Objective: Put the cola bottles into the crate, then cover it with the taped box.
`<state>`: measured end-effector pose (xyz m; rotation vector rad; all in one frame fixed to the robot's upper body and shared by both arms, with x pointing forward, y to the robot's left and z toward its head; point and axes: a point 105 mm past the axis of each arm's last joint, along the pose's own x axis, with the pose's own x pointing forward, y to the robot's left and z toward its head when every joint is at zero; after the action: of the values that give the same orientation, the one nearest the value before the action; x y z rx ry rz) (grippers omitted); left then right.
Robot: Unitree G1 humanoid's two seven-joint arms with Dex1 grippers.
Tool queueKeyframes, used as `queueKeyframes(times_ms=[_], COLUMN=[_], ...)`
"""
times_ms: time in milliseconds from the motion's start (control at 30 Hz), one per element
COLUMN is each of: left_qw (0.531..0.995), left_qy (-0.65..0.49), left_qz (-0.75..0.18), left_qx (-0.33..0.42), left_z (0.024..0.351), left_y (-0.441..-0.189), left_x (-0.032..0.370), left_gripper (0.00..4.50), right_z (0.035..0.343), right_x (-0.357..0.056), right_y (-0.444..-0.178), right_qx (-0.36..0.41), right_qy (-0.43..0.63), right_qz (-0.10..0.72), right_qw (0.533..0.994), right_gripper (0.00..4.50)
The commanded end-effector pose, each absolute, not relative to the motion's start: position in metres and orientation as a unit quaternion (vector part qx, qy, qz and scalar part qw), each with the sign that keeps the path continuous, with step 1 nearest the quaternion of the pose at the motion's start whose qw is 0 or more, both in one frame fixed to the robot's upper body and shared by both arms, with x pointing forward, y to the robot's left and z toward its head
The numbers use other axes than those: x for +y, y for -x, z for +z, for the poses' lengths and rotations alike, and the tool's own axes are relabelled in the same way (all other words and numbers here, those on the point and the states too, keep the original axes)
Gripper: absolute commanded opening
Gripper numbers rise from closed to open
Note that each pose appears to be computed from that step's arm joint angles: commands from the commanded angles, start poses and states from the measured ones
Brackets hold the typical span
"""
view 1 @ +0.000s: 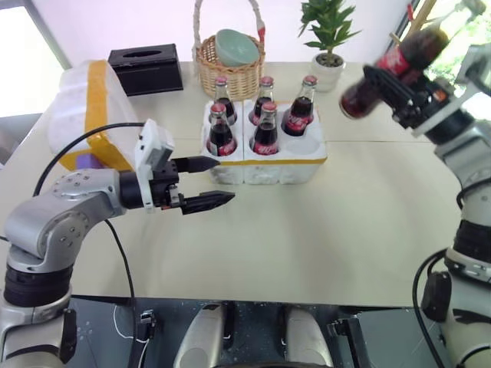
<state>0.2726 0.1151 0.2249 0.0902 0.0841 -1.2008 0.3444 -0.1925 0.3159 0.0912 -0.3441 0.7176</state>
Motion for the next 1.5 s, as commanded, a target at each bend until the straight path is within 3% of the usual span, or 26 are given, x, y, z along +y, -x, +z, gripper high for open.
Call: queueKeyframes(times_ms=[33,367,767,800,833,900,1000,1267,1433,1500], left_qw=[0.828,0.838,0.848,0.851,0.855,0.865,0.887,0.951,0.978,0.976], left_qy=[-0.049,-0.051,-0.055,-0.055,-0.056,-0.063,-0.082,-0.062,-0.074,-0.063], left_qz=[-0.558,-0.544,-0.526,-0.521,-0.516,-0.498,-0.453,-0.299,-0.15,-0.132], left_qx=[0.01,0.005,0.008,0.007,0.007,0.011,0.021,0.05,0.125,0.159], left_z=[0.235,0.238,0.24,0.242,0.243,0.245,0.249,0.298,0.297,0.292], left_y=[-0.271,-0.273,-0.278,-0.279,-0.28,-0.282,-0.287,-0.281,-0.278,-0.27], left_x=[0.116,0.121,0.127,0.129,0.131,0.135,0.146,0.195,0.237,0.244], left_gripper=[4.5,4.5,4.5,4.5,4.5,4.5,4.5,4.5,4.5,4.5], right_z=[0.306,0.269,0.218,0.218,0.219,0.222,0.233,0.297,0.318,0.319], right_x=[-0.177,-0.159,-0.132,-0.132,-0.133,-0.135,-0.139,-0.173,-0.198,-0.202], right_y=[-0.355,-0.392,-0.388,-0.389,-0.39,-0.392,-0.389,-0.341,-0.321,-0.317], right_qx=[-0.149,-0.106,0.009,0.012,0.014,0.014,0.004,-0.041,-0.025,-0.021], right_qy=[-0.016,-0.007,0.104,0.11,0.114,0.124,0.14,0.184,0.181,0.196], right_qz=[0.368,0.365,0.453,0.453,0.45,0.442,0.444,0.509,0.53,0.538], right_qw=[0.918,0.925,0.886,0.885,0.885,0.888,0.885,0.84,0.828,0.82], right_gripper=[2.82,2.82,2.82,3.32,3.94,4.45,4.45,4.45,4.45,4.45])
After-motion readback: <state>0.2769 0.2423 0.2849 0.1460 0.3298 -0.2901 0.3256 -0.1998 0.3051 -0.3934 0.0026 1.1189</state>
